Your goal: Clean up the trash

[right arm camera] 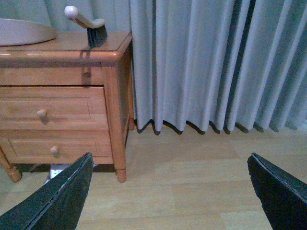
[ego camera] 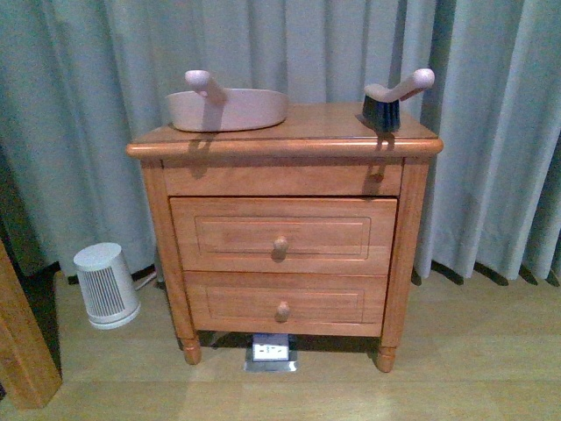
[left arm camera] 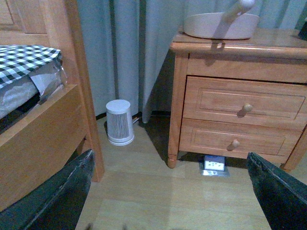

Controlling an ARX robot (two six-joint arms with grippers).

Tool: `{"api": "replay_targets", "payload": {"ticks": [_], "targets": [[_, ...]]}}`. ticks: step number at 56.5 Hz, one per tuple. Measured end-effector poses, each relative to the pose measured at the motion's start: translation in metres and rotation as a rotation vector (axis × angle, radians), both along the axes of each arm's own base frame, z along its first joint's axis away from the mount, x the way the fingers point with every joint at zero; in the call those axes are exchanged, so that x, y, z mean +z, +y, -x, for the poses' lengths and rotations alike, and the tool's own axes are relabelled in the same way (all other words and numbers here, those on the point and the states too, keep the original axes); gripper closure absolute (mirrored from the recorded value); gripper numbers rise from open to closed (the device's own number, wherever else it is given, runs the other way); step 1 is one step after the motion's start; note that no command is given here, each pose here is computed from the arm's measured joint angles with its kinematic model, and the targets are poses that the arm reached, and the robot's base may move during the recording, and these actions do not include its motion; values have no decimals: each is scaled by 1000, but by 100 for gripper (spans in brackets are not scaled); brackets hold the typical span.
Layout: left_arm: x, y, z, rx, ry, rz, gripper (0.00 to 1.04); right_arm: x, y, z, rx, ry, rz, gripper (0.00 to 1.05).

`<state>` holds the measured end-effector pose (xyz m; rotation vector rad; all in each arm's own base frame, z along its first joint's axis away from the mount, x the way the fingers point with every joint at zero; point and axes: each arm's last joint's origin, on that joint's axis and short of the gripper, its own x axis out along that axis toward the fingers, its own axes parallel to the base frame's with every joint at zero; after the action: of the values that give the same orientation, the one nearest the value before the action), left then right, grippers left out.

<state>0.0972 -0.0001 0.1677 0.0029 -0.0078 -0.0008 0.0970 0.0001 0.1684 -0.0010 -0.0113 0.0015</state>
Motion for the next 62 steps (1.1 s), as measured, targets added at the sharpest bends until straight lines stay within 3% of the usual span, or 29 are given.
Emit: {"api": "replay_targets", "payload": {"ticks": [62], "targets": [[0,0,0,0,0,0,8,0,0,0,0,0,0,7]]}}
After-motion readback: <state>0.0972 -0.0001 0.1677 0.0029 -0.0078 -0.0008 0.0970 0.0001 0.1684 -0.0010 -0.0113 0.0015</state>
